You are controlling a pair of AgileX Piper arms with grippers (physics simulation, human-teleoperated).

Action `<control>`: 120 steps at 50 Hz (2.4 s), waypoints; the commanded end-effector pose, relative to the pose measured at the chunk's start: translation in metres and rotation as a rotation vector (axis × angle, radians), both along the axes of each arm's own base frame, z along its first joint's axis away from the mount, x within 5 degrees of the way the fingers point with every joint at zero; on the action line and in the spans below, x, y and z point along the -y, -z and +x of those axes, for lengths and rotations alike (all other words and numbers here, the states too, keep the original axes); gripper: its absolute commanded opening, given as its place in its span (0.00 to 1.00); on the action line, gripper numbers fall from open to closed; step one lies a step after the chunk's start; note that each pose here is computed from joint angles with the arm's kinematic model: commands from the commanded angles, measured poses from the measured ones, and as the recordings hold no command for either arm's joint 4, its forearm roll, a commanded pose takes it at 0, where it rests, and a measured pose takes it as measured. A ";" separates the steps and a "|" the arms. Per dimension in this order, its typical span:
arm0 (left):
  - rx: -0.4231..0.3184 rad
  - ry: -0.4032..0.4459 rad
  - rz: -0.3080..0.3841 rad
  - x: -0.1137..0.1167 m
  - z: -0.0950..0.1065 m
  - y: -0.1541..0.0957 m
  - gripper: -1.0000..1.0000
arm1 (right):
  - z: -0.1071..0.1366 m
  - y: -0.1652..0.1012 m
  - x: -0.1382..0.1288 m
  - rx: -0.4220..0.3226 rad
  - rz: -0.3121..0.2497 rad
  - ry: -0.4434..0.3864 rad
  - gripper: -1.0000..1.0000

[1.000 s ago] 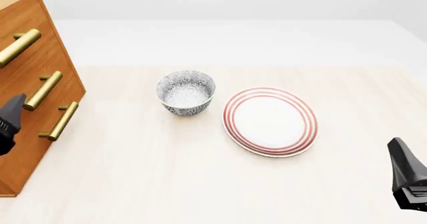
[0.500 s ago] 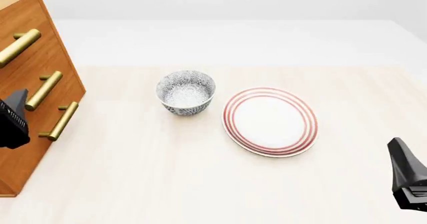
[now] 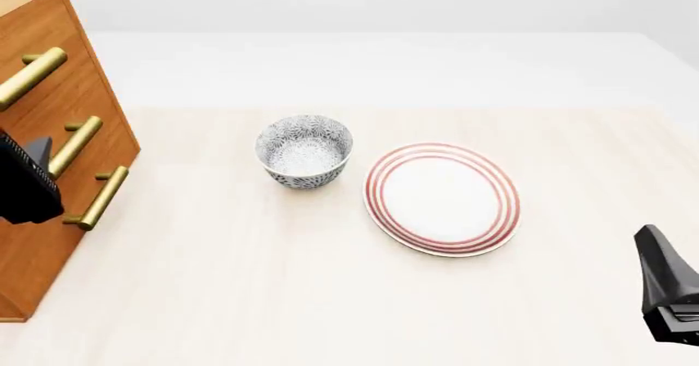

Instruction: Open the top drawer of the cabinet.

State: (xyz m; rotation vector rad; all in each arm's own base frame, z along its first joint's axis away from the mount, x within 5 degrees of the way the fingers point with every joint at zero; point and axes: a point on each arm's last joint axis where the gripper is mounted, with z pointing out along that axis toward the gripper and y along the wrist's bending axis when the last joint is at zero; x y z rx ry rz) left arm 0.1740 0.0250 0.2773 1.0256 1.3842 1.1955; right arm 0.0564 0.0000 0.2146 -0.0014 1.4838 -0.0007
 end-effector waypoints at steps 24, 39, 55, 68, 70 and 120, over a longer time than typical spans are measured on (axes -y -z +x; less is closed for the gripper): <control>-0.013 -0.062 -0.006 -0.018 0.035 0.012 1.00 | 0.000 0.000 0.000 0.000 0.000 0.000 1.00; 0.002 -0.107 0.011 -0.030 0.042 0.015 1.00 | 0.000 0.000 0.000 0.000 0.000 0.000 1.00; 0.016 -0.134 0.015 -0.039 0.052 0.015 1.00 | 0.000 0.000 0.000 0.000 0.000 0.000 1.00; 0.032 -0.154 0.012 -0.046 0.058 0.013 1.00 | 0.000 0.000 0.000 0.000 0.000 0.000 1.00; 0.041 -0.155 0.015 -0.046 0.057 0.013 0.00 | 0.000 0.000 0.000 0.000 0.000 0.000 1.00; 0.071 -0.055 0.072 -0.016 0.032 0.015 0.00 | 0.000 0.000 0.000 0.000 0.000 0.000 1.00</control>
